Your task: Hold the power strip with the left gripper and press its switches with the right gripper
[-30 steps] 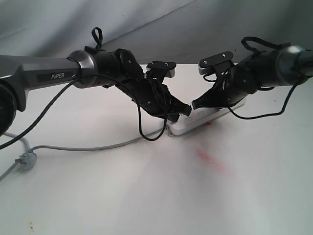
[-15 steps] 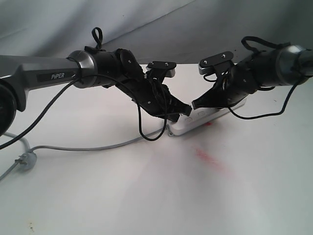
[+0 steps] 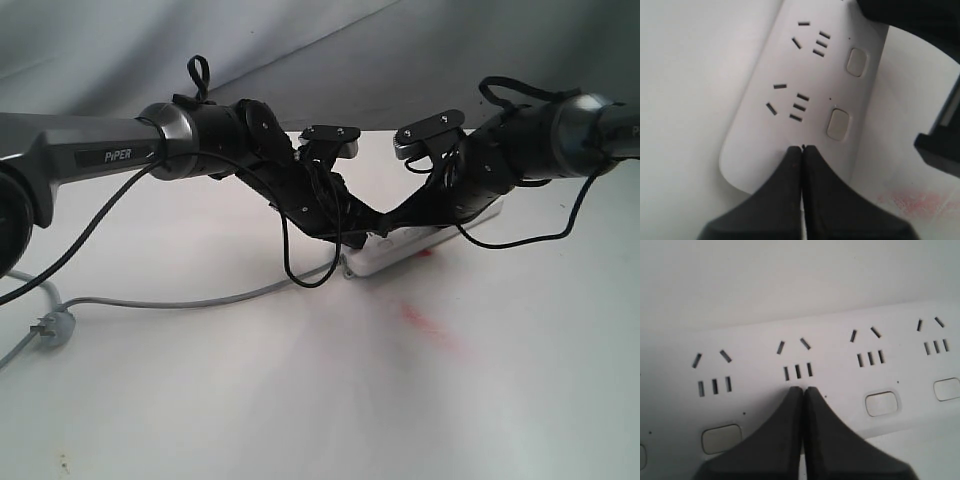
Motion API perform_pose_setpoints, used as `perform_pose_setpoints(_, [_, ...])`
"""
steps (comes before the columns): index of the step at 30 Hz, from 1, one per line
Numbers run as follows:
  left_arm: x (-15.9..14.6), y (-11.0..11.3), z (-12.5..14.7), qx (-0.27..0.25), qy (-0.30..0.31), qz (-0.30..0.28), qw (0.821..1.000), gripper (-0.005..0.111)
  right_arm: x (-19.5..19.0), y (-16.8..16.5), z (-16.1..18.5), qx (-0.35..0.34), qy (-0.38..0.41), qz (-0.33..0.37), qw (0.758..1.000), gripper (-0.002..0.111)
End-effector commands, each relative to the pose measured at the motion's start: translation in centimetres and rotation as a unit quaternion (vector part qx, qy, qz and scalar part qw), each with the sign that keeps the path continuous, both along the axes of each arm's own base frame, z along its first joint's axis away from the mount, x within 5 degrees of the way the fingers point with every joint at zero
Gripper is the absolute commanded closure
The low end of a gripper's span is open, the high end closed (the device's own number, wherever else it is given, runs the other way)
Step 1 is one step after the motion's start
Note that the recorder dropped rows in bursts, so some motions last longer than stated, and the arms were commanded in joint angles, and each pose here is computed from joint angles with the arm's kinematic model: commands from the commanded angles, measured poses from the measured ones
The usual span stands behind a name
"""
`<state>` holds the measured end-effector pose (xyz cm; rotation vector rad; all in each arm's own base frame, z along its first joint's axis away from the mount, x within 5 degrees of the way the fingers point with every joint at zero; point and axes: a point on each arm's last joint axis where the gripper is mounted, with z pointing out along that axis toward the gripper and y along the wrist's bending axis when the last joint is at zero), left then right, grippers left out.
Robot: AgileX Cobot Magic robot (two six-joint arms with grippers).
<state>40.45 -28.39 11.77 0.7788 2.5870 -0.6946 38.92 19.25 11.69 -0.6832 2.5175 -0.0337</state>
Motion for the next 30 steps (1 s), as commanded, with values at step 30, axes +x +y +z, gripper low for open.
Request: perform_pose_setpoints(30, [-0.2,0.4,3.8,-0.026,-0.043,0.044,0.998,0.107,-2.4,-1.3,10.2,0.039,-0.072,-0.044,0.996,0.108])
